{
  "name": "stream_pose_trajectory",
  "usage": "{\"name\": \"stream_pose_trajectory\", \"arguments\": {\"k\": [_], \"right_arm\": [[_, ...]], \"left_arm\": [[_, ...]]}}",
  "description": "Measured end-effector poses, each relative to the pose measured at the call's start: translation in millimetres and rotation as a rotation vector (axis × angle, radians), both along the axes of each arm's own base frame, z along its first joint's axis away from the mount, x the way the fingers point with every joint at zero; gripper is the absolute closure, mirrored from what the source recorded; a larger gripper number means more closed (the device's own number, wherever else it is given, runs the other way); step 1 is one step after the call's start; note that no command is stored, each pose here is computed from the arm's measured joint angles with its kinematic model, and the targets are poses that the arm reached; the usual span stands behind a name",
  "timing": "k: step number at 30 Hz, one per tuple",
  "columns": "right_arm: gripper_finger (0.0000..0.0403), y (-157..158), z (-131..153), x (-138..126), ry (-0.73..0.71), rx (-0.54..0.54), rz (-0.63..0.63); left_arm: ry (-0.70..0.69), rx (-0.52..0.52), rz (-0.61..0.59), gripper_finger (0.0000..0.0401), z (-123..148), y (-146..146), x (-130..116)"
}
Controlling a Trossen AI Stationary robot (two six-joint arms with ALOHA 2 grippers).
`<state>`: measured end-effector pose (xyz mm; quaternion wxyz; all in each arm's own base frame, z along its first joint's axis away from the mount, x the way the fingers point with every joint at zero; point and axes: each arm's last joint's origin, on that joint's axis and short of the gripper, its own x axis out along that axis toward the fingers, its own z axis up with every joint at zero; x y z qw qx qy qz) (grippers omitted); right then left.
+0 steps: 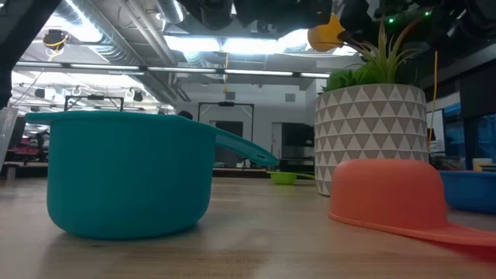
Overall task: Nest measuring cups in basket
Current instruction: Stack the yellow measuring cup on top of the light blue measuring cup
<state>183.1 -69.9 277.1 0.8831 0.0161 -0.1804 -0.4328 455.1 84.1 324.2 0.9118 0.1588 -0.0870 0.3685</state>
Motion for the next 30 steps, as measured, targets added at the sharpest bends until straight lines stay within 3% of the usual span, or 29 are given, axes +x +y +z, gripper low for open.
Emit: {"name": "stream_pose_trajectory", "arguments": {"k": [11,30], "right_arm": [[0.0389,0.2,-0.2,0.3,0.002,-0.002,0.012],[0.0382,0.2,-0.2,0.3,0.000,0.000,0.014]], "left_arm": [[0.000,0.008,-0.017,0.0276,0.4,1.7,-0.1],[-0.002,0.036,-0.106,0.0395,1.8,-0.7,1.0]]}}
